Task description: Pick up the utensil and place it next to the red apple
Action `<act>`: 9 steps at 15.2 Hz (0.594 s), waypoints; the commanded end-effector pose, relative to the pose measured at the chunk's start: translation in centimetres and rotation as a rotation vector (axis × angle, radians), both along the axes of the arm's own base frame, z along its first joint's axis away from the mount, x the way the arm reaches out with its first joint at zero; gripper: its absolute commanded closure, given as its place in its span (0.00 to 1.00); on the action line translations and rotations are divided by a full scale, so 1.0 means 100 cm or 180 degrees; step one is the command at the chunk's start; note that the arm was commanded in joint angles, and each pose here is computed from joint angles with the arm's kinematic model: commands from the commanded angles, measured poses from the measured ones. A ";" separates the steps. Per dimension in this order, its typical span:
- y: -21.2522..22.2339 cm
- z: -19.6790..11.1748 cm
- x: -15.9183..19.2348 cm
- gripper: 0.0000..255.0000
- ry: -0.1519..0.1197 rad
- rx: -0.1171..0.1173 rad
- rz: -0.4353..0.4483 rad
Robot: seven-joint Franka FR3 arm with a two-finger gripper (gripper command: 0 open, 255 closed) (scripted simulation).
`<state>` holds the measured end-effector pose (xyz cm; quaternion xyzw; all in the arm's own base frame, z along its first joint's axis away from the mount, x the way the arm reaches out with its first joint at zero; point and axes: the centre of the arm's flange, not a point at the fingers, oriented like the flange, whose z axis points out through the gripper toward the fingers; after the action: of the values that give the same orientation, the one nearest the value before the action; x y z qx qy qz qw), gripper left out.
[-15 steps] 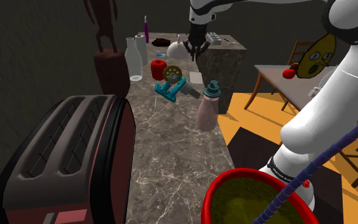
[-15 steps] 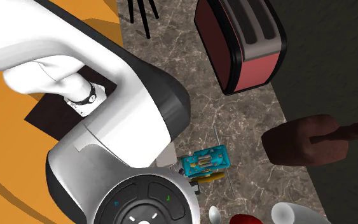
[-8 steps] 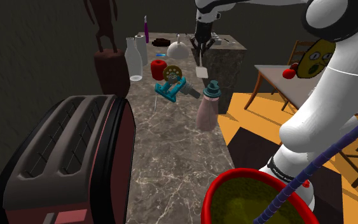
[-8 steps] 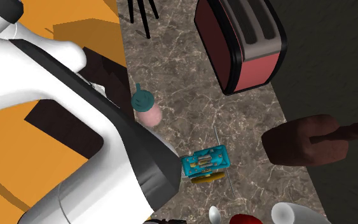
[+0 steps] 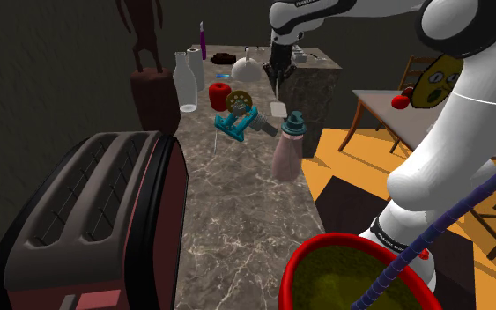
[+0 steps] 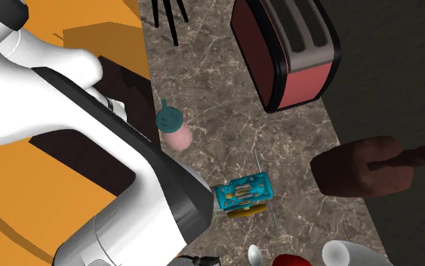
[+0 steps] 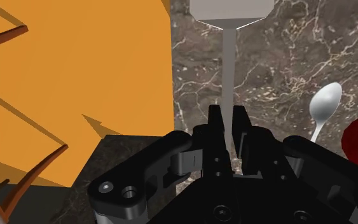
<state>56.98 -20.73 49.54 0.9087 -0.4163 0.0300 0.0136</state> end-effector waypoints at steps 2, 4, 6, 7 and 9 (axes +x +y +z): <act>0.000 -0.016 0.000 1.00 -0.0001 -0.0001 0.0000; 0.000 -0.026 0.000 1.00 -0.0001 -0.0001 0.0000; 0.000 -0.037 0.000 1.00 -0.0001 -0.0001 0.0000; 0.000 -0.042 0.000 1.00 -0.0001 -0.0001 0.0000; 0.000 -0.053 0.000 1.00 -0.0001 -0.0001 0.0000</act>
<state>57.03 -20.72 44.83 0.9087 -0.4162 0.0300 0.0136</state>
